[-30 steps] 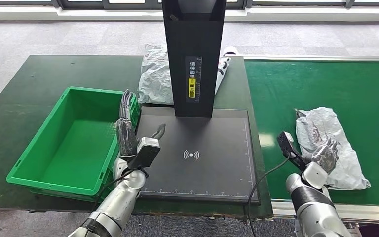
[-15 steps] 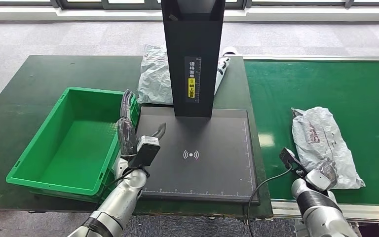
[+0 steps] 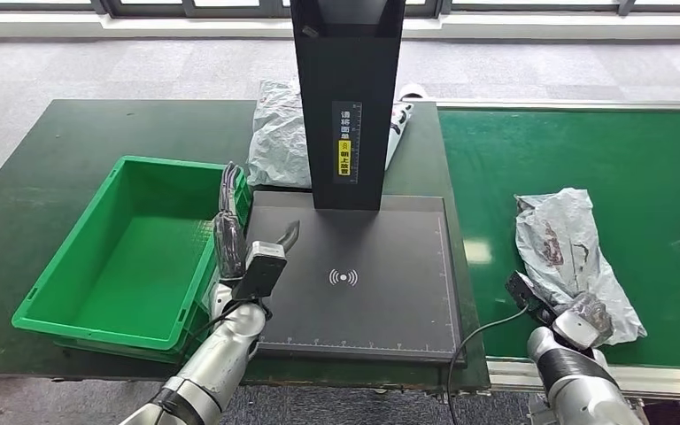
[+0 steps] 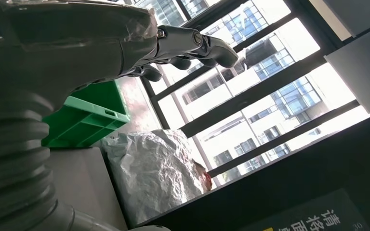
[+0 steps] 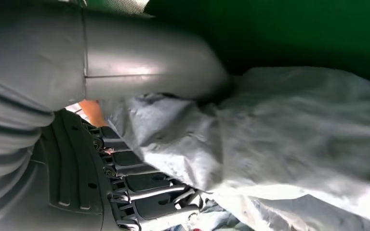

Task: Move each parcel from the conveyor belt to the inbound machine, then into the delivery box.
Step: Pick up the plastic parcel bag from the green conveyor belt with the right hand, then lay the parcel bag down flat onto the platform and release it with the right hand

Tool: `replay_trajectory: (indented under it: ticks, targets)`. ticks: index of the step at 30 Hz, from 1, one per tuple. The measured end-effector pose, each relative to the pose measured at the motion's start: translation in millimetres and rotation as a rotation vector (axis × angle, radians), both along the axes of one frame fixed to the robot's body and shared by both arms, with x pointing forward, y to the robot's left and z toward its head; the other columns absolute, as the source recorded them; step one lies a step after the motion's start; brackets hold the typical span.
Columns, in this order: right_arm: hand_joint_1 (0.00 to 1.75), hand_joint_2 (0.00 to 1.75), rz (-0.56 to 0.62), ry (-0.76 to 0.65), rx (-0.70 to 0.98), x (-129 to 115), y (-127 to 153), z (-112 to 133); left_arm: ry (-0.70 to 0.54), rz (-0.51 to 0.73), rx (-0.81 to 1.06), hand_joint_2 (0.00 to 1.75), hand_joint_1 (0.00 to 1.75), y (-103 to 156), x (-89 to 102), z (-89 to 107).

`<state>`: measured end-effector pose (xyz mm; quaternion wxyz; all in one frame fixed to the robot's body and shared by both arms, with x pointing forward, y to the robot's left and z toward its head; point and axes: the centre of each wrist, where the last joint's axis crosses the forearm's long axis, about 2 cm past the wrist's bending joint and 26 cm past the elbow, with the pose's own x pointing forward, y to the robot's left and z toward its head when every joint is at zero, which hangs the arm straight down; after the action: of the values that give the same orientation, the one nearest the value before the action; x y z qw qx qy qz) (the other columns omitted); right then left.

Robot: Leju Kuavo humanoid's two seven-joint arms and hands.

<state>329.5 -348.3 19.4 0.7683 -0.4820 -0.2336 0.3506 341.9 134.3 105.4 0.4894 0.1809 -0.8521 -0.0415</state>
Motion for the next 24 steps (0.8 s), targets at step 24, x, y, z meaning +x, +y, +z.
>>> replay_trajectory:
  ticks: [24]
  targets:
    - [1.75,1.75,0.671,-0.689,0.242,6,137,45,-0.013,0.026,0.065,1.75,0.00,12,0.0,-3.6]
